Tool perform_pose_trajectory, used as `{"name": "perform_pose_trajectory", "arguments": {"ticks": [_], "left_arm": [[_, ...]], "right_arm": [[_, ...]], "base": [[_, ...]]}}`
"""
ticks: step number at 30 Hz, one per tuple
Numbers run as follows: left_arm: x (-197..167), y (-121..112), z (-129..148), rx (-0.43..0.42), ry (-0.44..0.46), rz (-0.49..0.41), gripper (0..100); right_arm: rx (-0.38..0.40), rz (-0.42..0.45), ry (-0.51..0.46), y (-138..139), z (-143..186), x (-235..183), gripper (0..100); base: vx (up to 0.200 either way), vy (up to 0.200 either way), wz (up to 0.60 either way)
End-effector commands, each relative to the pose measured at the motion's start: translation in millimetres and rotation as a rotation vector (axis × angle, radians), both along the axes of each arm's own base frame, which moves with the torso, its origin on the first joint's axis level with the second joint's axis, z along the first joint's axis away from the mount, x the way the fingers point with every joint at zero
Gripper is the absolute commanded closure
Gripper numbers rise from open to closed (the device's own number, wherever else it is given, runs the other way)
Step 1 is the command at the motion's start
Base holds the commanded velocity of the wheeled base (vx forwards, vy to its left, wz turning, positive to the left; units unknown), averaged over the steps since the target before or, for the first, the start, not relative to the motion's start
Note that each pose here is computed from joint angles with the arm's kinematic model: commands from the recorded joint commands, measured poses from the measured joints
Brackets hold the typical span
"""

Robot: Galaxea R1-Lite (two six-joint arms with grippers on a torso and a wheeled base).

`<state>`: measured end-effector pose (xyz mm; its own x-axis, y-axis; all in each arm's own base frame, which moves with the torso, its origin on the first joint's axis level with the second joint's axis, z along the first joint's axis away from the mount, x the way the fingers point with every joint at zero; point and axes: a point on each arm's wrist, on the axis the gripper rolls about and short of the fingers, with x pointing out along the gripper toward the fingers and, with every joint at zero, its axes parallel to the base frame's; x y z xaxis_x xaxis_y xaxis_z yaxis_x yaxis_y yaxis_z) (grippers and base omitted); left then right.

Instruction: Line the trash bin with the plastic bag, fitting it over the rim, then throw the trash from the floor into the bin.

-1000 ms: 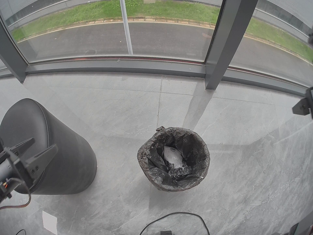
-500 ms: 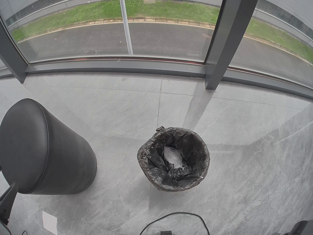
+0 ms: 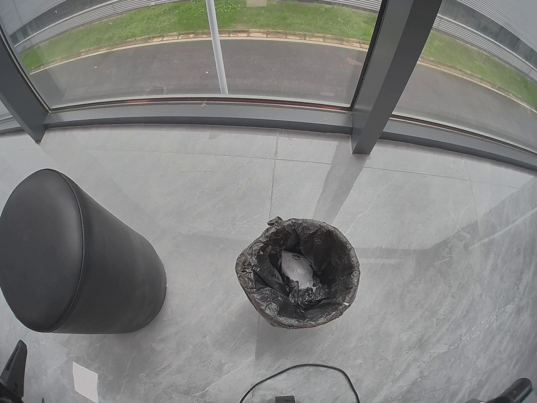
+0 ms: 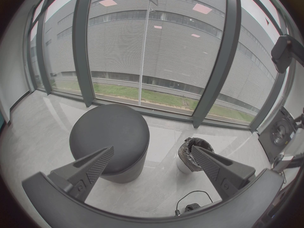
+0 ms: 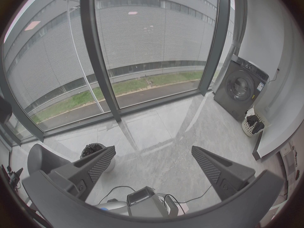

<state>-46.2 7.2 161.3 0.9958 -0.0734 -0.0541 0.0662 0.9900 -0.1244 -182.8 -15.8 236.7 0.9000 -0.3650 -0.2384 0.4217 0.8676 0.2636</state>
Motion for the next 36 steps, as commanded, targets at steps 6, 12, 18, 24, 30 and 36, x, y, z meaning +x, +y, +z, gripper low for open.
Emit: {"name": "perform_pose_trajectory", "arguments": {"ticks": [6,12,18,24,30,36], "left_arm": [[-16.1,-7.1,-11.5,-0.050,-0.053,0.145,0],[-7.4,-5.9,-43.6,0.000,0.010,0.147,0],[13.9,-4.6,-74.9,0.090,0.020,0.194,0],[23.1,-4.7,-81.0,0.077,-0.100,0.194,0],[23.0,-4.7,-79.6,0.033,-0.115,0.195,0],[23.1,-4.7,-79.7,0.038,-0.113,0.193,0]], "right_arm": [[0.048,-0.015,-0.106,22.8,-37.7,-12.5,0],[0.061,0.155,-0.052,22.5,-46.4,-1.7,0],[-0.068,0.240,-0.047,11.3,-70.9,32.0,0],[-0.097,0.246,-0.140,11.9,-92.5,98.6,0],[-0.351,0.324,-0.263,14.0,-151.4,159.5,0],[-0.308,0.409,-0.185,15.6,-160.0,159.7,0]], "base": [[0.000,0.000,0.00],[0.000,0.000,0.00],[0.000,0.000,0.00],[0.000,0.000,0.00],[0.000,0.000,0.00],[0.000,0.000,0.00]]}}
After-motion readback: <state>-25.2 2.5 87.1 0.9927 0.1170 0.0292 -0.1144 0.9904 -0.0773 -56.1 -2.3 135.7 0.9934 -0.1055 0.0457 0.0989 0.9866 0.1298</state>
